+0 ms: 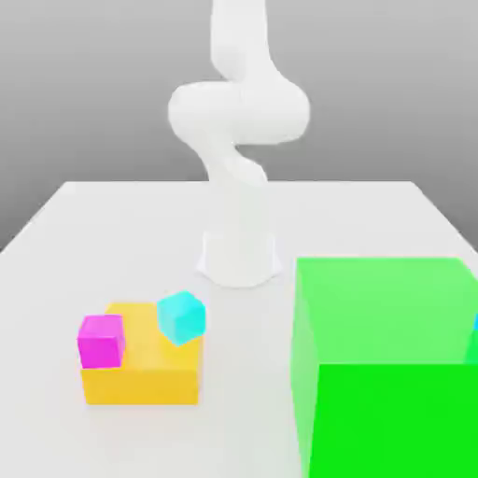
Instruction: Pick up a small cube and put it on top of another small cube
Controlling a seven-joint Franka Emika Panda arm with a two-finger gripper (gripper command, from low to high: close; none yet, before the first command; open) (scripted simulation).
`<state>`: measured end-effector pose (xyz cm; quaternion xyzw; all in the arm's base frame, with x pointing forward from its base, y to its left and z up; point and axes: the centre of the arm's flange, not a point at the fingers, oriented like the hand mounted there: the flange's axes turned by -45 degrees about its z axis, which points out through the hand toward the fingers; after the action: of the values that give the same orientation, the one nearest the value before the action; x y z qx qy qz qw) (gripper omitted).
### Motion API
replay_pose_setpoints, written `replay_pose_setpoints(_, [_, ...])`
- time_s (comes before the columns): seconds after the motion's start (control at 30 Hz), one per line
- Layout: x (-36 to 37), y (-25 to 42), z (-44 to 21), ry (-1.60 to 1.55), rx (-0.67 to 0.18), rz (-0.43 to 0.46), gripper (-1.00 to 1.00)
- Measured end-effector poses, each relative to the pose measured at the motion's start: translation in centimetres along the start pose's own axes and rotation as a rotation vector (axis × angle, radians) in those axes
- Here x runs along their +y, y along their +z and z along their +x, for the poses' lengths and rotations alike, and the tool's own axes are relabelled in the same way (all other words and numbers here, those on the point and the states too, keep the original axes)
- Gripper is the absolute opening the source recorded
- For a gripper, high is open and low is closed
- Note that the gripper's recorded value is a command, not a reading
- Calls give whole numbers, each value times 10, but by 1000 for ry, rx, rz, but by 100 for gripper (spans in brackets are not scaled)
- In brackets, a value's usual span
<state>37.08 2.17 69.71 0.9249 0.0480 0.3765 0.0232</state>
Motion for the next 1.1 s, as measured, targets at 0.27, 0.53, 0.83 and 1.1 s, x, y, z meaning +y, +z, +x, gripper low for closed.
replay_pose_setpoints(0.27, [-112, 120, -9, -592, -118, 97, 0])
replay_pose_setpoints(0.53, [-239, 216, -73, -1198, -171, 287, 0])
replay_pose_setpoints(0.83, [-340, 254, -203, -1780, -166, 566, 0])
replay_pose_setpoints(1.1, [-370, 254, -331, -2219, -135, 826, 0])
